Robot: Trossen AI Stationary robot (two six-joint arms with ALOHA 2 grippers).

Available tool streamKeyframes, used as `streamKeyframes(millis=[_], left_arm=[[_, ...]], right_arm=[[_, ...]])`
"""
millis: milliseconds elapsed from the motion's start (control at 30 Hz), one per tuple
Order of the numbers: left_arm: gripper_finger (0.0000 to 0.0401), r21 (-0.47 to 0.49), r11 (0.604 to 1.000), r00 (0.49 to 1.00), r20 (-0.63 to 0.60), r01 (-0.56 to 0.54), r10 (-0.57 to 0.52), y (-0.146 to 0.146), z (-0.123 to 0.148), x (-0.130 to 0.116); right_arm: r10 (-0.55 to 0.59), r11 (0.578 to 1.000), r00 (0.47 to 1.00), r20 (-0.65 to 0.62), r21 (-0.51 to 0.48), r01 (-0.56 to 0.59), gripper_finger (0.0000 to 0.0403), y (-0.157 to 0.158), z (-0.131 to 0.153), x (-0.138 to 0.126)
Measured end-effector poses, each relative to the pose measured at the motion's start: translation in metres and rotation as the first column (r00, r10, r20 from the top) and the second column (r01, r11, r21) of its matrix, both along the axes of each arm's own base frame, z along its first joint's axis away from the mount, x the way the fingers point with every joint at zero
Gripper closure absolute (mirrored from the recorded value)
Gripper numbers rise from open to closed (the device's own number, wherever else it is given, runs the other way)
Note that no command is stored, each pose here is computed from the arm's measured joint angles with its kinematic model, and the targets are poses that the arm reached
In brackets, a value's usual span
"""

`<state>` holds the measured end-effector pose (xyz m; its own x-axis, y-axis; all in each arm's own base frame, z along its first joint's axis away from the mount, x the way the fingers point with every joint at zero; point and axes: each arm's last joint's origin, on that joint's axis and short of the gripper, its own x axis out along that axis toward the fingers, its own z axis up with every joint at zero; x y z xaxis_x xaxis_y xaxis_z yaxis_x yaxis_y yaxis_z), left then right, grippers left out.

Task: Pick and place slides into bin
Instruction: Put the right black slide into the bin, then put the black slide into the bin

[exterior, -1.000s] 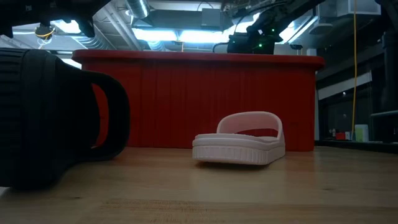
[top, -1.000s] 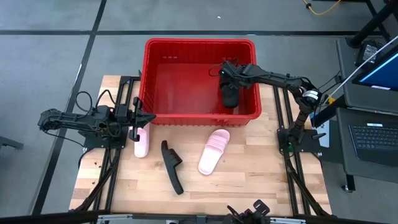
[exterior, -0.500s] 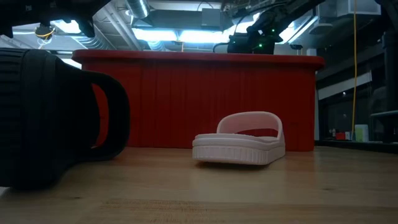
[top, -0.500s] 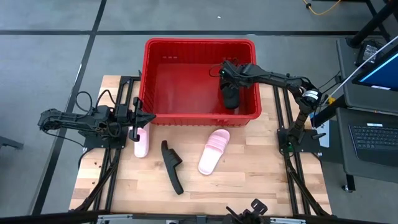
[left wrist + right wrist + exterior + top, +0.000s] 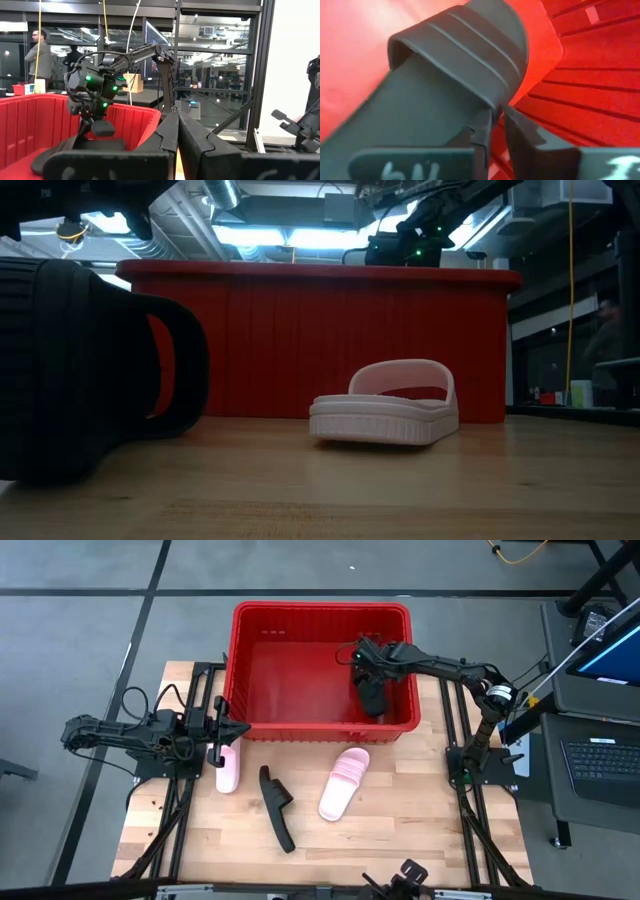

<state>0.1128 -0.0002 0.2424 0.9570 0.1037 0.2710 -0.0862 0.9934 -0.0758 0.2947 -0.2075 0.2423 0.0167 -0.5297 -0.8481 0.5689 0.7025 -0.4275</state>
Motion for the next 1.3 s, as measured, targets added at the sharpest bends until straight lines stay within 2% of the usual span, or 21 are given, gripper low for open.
streamKeyframes(millis=[367,533,833,1300], left_arm=[[0.0397,0.000,1.000,1.000,0.000,0.000,0.000,0.000,0.000,0.000],[0.0397,0.000,1.000,1.000,0.000,0.000,0.000,0.000,0.000,0.000],[0.0397,0.000,1.000,1.000,0.000,0.000,0.000,0.000,0.000,0.000],[0.0397,0.000,1.000,1.000,0.000,0.000,0.000,0.000,0.000,0.000]], right_arm=[[0.006,1.000,1.000,-0.004,-0.002,-0.006,0.0251,0.000,0.000,0.000],[0.009,1.000,1.000,-0.020,0.009,-0.009,0.0223,0.002,-0.001,-0.001],[0.030,1.000,0.999,-0.025,0.006,-0.030,0.0216,0.003,0.003,0.000],[0.035,0.999,0.999,0.024,-0.027,-0.034,0.0216,0.002,0.037,0.007]])
